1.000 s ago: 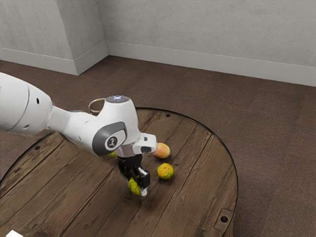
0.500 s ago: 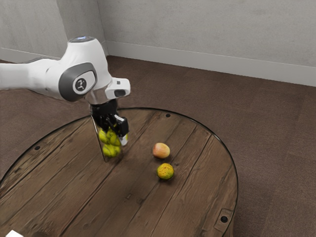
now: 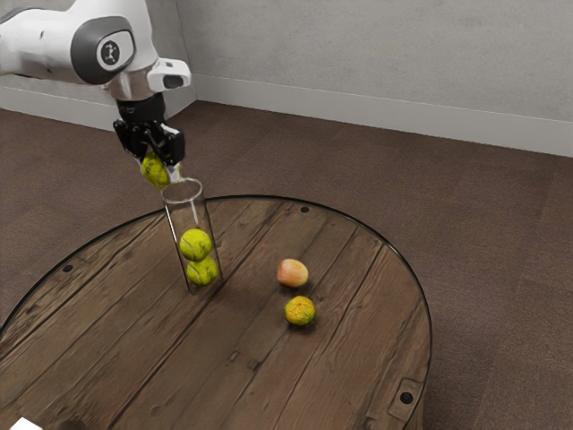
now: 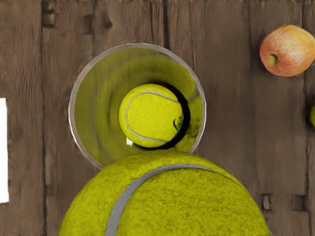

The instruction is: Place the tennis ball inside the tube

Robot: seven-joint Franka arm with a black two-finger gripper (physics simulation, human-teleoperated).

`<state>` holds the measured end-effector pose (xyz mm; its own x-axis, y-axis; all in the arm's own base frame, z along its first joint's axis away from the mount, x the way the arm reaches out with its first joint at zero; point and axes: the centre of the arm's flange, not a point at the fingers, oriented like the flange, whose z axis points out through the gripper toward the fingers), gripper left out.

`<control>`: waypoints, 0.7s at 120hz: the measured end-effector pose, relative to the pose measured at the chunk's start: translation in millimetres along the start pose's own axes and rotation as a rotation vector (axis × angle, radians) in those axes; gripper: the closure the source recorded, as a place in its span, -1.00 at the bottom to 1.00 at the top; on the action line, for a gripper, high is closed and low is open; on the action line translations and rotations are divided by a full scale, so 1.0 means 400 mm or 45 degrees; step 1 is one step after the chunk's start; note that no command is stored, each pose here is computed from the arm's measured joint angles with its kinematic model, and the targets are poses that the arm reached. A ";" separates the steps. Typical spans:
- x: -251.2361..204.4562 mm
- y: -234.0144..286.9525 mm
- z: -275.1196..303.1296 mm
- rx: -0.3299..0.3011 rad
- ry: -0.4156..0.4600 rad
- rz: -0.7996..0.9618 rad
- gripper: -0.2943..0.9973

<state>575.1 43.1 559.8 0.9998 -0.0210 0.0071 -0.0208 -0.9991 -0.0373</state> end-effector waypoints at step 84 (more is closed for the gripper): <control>0.138 -0.038 0.116 0.021 -0.071 -0.014 -0.11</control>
<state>631.1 58.7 514.2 0.9988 -0.0075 -0.0483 -0.0101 -0.9985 -0.0540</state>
